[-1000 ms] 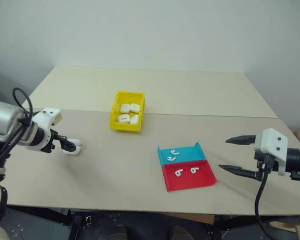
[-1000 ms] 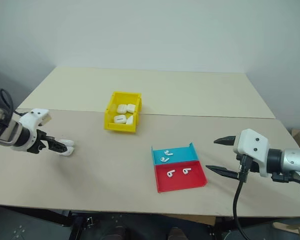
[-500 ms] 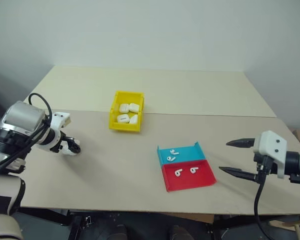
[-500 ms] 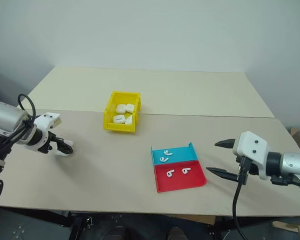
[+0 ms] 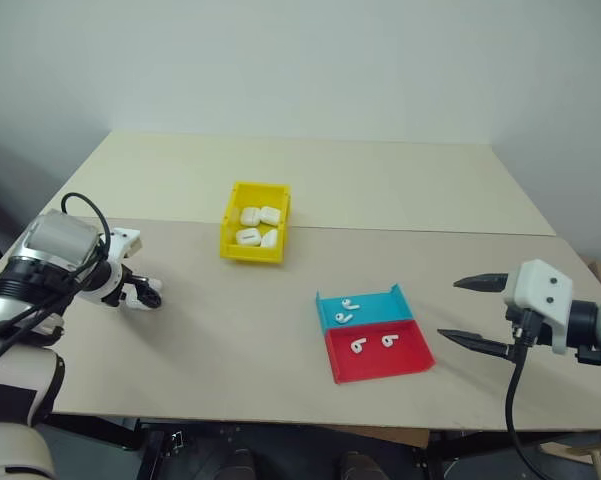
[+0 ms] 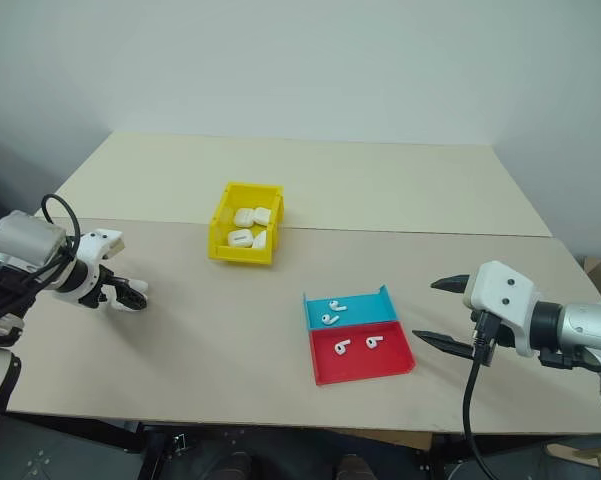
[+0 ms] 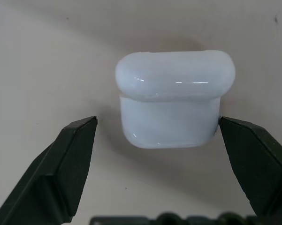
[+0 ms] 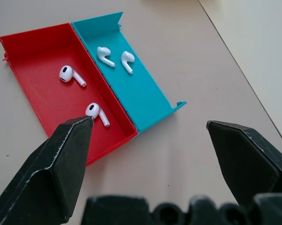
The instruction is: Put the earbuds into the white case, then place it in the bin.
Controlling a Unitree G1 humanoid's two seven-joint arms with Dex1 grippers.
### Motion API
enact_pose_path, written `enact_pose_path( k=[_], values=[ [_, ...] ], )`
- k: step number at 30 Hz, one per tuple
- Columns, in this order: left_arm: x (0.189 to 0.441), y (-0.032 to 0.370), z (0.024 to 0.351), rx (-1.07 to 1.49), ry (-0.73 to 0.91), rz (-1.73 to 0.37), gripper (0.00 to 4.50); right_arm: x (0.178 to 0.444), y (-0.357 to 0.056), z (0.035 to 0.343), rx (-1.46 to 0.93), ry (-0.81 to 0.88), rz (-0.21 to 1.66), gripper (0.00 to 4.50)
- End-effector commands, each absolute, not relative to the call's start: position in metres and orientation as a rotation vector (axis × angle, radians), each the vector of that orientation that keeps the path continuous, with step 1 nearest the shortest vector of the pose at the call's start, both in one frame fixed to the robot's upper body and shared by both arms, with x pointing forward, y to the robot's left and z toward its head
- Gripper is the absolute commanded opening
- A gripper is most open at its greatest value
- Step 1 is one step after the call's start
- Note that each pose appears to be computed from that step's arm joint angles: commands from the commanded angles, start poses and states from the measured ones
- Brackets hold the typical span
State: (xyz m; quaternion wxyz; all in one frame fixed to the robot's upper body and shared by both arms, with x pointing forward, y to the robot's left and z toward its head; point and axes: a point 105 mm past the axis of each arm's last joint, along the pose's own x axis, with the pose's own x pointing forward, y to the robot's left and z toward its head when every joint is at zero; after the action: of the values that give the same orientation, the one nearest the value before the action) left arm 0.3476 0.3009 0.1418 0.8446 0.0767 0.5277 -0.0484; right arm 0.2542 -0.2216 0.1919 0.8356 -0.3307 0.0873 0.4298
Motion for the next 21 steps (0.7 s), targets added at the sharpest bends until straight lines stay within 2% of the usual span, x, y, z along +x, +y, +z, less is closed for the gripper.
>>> enact_pose_path(
  k=[1,8,11,14,15,21],
  values=[
    [0.354,0.301,0.153,0.160,1.078,-0.096,4.50,0.255,-0.219,0.200,-0.724,0.148,0.906,4.48],
    [0.355,0.299,0.148,0.159,1.096,-0.106,4.50,0.254,-0.221,0.196,-0.743,0.180,0.897,4.48],
    [0.355,0.299,0.144,0.176,1.107,-0.098,3.93,0.255,-0.222,0.195,-0.738,0.185,0.888,4.50],
    [0.354,0.298,0.143,0.172,1.121,-0.109,2.98,0.255,-0.222,0.195,-0.740,0.186,0.886,4.50],
    [0.354,0.299,0.143,0.177,1.119,-0.107,2.82,0.255,-0.221,0.195,-0.742,0.179,0.885,4.50],
    [0.358,0.299,0.147,0.182,1.078,-0.096,2.82,0.257,-0.221,0.194,-0.746,0.176,0.885,4.50]
  ],
)
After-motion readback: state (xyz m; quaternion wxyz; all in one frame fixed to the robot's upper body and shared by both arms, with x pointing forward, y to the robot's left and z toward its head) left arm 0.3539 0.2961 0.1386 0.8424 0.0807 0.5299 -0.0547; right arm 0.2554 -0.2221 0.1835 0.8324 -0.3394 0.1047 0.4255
